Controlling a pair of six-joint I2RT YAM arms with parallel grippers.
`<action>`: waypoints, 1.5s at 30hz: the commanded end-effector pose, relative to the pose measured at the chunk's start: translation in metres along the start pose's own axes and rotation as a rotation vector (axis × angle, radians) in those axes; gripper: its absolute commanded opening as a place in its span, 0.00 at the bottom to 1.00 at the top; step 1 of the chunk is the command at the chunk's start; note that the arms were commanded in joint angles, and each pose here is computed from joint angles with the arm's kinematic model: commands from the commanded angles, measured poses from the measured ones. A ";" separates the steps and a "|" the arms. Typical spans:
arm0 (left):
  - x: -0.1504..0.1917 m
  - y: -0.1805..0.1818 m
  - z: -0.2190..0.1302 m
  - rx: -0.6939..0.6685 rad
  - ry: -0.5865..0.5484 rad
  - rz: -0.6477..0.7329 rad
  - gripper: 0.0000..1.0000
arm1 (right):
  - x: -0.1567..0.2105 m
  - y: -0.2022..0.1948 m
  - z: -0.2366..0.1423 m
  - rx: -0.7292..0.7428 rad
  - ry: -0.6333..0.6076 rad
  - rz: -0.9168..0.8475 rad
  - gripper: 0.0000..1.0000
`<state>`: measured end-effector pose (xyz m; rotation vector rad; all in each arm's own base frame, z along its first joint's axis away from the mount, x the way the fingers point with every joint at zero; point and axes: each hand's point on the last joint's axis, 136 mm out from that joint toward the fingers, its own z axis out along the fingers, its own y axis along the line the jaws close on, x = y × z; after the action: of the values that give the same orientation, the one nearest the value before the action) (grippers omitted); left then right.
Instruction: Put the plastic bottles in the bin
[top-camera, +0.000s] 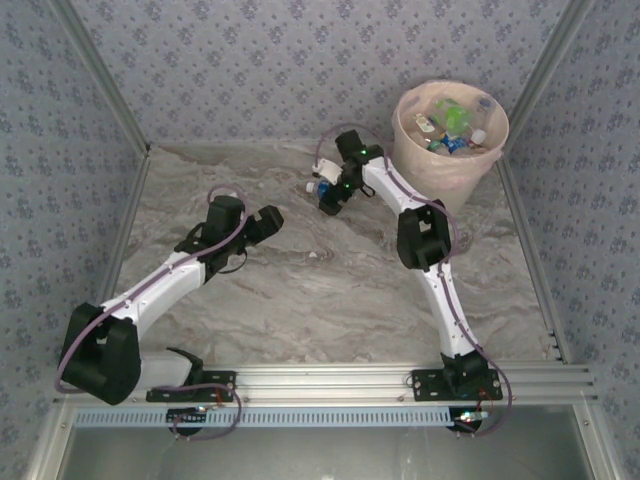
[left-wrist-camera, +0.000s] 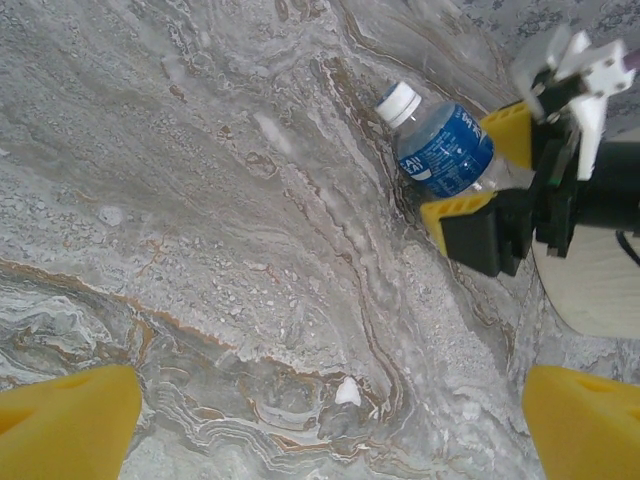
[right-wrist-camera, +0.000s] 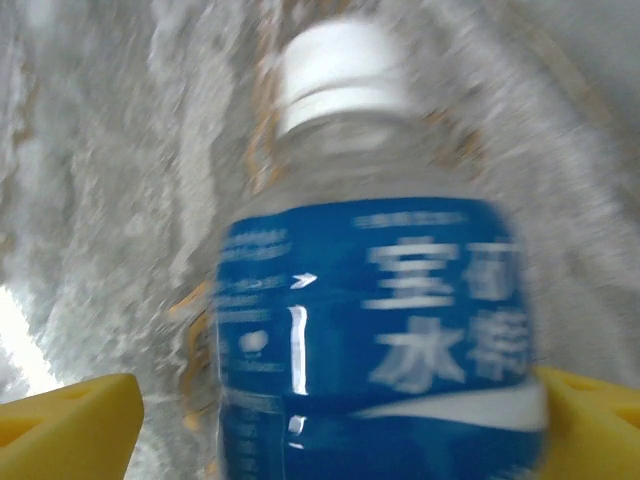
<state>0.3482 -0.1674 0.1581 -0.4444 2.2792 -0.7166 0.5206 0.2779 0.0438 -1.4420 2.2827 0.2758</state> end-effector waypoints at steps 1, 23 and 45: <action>-0.008 -0.007 -0.002 0.013 -0.012 0.012 0.98 | 0.013 0.029 -0.015 -0.081 0.062 -0.041 0.93; -0.005 -0.004 -0.006 0.018 -0.016 0.007 0.98 | -0.002 -0.008 -0.013 0.244 0.097 0.086 0.58; -0.001 -0.003 -0.012 0.044 -0.011 -0.018 0.98 | -0.024 0.061 -0.231 0.458 -0.475 0.266 0.41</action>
<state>0.3423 -0.1657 0.1632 -0.4421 2.2603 -0.7355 0.4240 0.2370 0.2375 -0.8272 2.0083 0.0903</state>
